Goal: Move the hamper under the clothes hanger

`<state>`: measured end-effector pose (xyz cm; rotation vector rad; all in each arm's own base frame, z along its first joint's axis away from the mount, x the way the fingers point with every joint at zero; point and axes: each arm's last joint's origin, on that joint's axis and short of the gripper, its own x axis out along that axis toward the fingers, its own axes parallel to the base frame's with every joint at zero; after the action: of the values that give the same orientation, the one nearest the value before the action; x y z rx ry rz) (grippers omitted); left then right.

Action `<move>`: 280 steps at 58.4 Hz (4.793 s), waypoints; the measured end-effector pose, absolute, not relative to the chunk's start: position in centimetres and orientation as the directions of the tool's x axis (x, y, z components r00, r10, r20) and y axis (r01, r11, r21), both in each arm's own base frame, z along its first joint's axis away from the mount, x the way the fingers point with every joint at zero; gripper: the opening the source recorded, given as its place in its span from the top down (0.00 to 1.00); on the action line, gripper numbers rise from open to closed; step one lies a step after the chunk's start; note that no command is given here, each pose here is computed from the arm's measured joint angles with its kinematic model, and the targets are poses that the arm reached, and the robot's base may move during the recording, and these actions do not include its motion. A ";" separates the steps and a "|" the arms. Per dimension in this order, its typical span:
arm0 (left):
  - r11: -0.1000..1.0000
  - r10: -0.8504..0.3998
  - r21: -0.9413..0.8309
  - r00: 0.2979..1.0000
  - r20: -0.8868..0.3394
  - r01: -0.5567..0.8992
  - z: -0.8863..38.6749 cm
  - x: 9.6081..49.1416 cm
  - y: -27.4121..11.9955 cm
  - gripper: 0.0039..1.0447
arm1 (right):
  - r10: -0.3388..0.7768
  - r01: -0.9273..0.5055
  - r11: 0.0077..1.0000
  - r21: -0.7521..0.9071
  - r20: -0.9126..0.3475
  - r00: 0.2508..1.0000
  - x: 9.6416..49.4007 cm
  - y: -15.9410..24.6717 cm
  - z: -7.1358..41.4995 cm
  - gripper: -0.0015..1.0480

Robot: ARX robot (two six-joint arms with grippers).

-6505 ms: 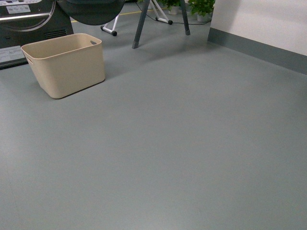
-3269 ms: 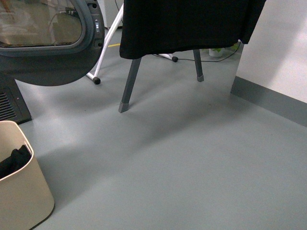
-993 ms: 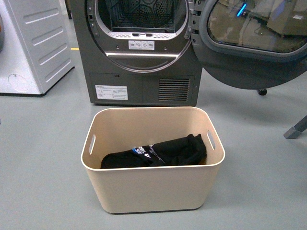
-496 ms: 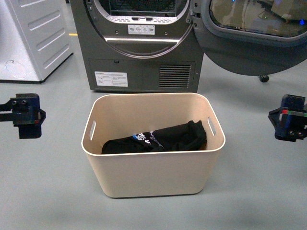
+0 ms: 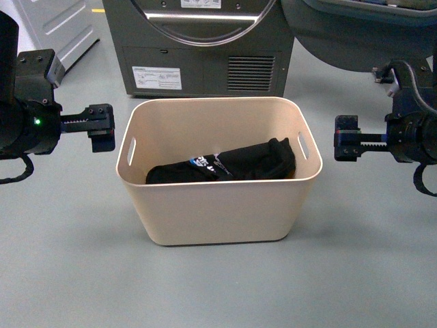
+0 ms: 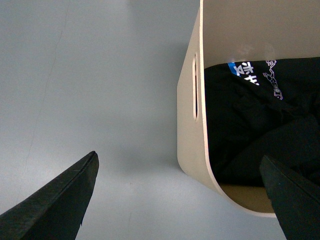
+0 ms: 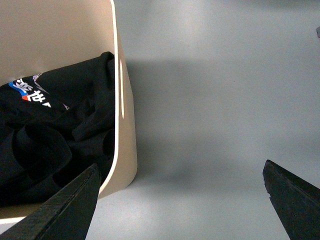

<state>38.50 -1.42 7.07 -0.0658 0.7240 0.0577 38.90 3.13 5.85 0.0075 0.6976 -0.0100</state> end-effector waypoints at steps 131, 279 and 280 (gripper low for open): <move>0.997 0.009 -0.043 0.666 -0.746 -0.061 -0.2 45.2 -3.9 0.06 | -0.043 -0.076 0.990 -0.122 -0.755 0.655 46.4 8.4 -1.4 0.07; 0.997 0.031 -0.020 0.660 -0.751 -0.069 1.6 44.3 -5.1 0.96 | -0.045 -0.045 0.994 -0.097 -0.758 0.650 45.7 8.6 -0.3 0.97; 0.997 0.031 -0.020 0.660 -0.751 -0.069 1.6 44.3 -5.1 0.96 | -0.045 -0.045 0.994 -0.098 -0.759 0.650 45.7 8.6 -0.3 0.97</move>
<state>44.30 -5.05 1.57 -0.0485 0.8481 0.0565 45.67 8.61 -0.33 -0.1111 0.8636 0.0000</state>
